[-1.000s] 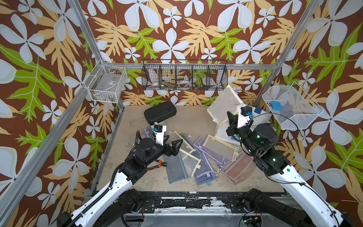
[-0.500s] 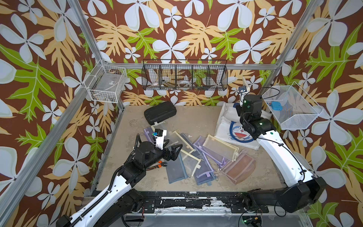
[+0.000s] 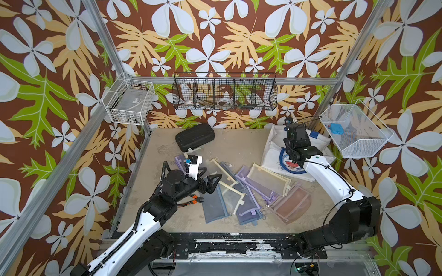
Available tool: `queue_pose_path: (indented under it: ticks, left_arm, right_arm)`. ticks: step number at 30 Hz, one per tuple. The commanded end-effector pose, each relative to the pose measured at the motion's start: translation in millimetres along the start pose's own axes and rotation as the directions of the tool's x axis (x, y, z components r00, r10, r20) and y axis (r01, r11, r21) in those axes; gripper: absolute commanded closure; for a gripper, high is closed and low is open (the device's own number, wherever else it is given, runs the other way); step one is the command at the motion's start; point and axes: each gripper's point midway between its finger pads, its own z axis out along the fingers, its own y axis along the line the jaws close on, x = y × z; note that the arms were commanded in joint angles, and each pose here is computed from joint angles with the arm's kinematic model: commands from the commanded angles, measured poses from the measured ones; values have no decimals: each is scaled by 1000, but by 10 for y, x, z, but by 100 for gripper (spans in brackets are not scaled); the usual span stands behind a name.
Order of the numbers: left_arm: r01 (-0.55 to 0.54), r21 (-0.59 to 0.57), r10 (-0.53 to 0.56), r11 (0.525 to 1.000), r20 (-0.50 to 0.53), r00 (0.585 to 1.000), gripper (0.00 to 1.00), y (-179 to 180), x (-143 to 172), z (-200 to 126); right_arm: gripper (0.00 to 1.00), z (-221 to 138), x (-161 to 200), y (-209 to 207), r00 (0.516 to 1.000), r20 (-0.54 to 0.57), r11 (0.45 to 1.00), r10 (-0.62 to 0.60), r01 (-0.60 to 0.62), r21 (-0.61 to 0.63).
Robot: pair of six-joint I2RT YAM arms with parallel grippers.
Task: Put the pencil pouch into the canvas bag
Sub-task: Place the pencil case in the canvas bag, then pick up the pencil case from the pencil case.
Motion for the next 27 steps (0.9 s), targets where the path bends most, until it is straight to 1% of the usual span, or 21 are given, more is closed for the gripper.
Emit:
queue_pose_path:
  ticks: [1, 2, 3, 5, 6, 8, 10, 14, 17, 20, 22, 24, 27]
  left_arm:
    - [15, 30, -15, 999, 10, 1000, 1, -34, -40, 23]
    - [19, 26, -19, 999, 5, 1000, 0, -21, -29, 34]
    - [22, 22, -22, 1000, 2, 1000, 0, -8, -21, 44]
    - [27, 10, -27, 1000, -7, 1000, 0, 21, 3, 62]
    - [31, -2, -31, 1000, -12, 999, 0, 50, 20, 74]
    - [41, -35, -42, 999, -30, 999, 0, 122, 69, 103]
    - [53, -94, -58, 994, -57, 997, 1, 239, 133, 139]
    - [61, -225, -95, 972, -141, 985, 3, 496, 315, 211]
    - [46, -329, -118, 943, -203, 972, 4, 704, 466, 230]
    - [29, -433, -138, 901, -224, 965, 6, 903, 558, 147]
    - [42, -465, -163, 884, -222, 961, 7, 972, 610, 76]
    - [71, -488, -205, 870, -228, 952, 7, 1027, 712, 2]
    - [129, -514, -279, 848, -225, 933, 8, 1078, 898, -102]
  right_arm:
    - [83, -45, -3, -27, 999, 5, 999, 45, -45, -7]
    - [72, -65, -2, -42, 998, 8, 998, 55, -55, -8]
    - [59, -84, -11, -55, 998, 13, 998, 63, -63, -11]
    - [39, -120, -20, -74, 997, 20, 997, 76, -76, -19]
    - [33, -142, -29, -82, 996, 25, 996, 85, -84, -27]
    - [27, -188, -44, -95, 995, 34, 994, 98, -97, -43]
    - [24, -265, -73, -107, 991, 52, 990, 126, -122, -77]
    - [24, -512, -168, -143, 972, 114, 967, 204, -182, -179]
    - [23, -721, -210, -114, 955, 147, 939, 257, -211, -273]
    - [23, -1017, -253, 120, 940, 197, 898, 278, -182, -402]
    - [22, -1218, -240, 355, 938, 221, 872, 266, -136, -471]
    - [22, -1425, -201, 649, 936, 235, 823, 261, -89, -561]
    - [21, -1791, -135, 1069, 924, 261, 724, 279, -24, -690]
